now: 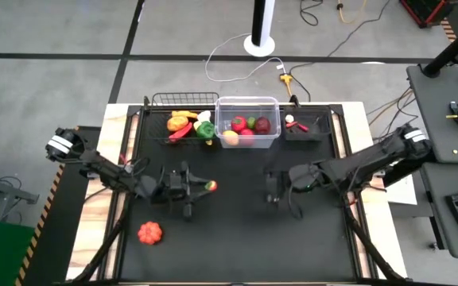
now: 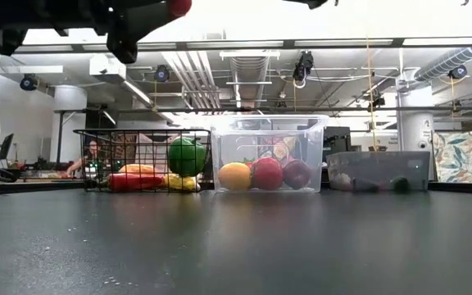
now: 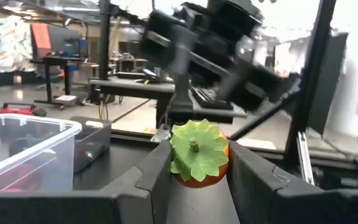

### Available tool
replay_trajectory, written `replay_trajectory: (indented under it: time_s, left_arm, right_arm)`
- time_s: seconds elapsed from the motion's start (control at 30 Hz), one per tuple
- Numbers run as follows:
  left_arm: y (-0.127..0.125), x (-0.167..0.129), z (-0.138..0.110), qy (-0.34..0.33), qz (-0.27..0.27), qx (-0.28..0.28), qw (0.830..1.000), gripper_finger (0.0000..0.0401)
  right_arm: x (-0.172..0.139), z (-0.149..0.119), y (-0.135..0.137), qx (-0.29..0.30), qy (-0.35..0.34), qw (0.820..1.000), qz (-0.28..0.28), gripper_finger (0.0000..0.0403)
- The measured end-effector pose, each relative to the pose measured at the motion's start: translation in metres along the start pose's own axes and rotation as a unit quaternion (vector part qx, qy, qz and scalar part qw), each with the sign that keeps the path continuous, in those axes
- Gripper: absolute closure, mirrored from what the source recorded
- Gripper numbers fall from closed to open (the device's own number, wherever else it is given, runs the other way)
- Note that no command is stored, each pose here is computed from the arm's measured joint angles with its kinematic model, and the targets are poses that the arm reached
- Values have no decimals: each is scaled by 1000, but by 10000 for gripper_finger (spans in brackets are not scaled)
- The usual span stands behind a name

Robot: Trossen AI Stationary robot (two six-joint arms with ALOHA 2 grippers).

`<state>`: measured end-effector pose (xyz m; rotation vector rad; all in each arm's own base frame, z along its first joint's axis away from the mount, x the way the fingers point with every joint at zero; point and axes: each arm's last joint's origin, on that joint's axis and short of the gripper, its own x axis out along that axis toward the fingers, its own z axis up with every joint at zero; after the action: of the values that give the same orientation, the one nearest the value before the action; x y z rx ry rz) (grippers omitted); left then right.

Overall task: Sort produce into baskets
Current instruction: Put the orange tomato into the transparent bin

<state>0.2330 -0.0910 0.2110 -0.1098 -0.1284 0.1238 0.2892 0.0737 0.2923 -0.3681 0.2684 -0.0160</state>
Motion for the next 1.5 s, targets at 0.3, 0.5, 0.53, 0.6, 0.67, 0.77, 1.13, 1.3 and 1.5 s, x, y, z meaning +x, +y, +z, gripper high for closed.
replay_trajectory:
  time_s: [0.3,0.5,0.53,0.6,0.67,0.77,1.13,1.3,1.5]
  left_arm:
    - [-8,12,7,-9,-87,-13,996,284]
    - [-11,11,6,-16,-137,-2,991,284]
    - [-10,11,4,-10,-137,0,991,284]
    - [-9,9,1,-2,-136,-1,991,284]
    - [-8,8,-1,2,-136,-6,991,284]
    - [-7,8,-1,5,-135,-22,991,284]
    - [9,23,6,12,-93,-171,981,284]
    - [9,24,4,16,-93,-172,981,284]
    - [8,26,1,7,-95,-176,980,284]
  right_arm:
    - [30,-6,23,-64,-43,997,-6,199]
    - [40,-9,38,-82,-56,995,-11,200]
    - [40,-8,41,-87,-62,994,-9,200]
    - [41,-7,46,-96,-73,993,-7,200]
    - [41,-7,51,-105,-80,991,-6,200]
    - [41,-6,53,-124,-82,989,-16,200]
    - [41,-3,50,-223,-78,970,-53,200]
    - [42,4,48,-231,-80,968,-61,200]
    - [42,9,47,-233,-81,967,-58,200]
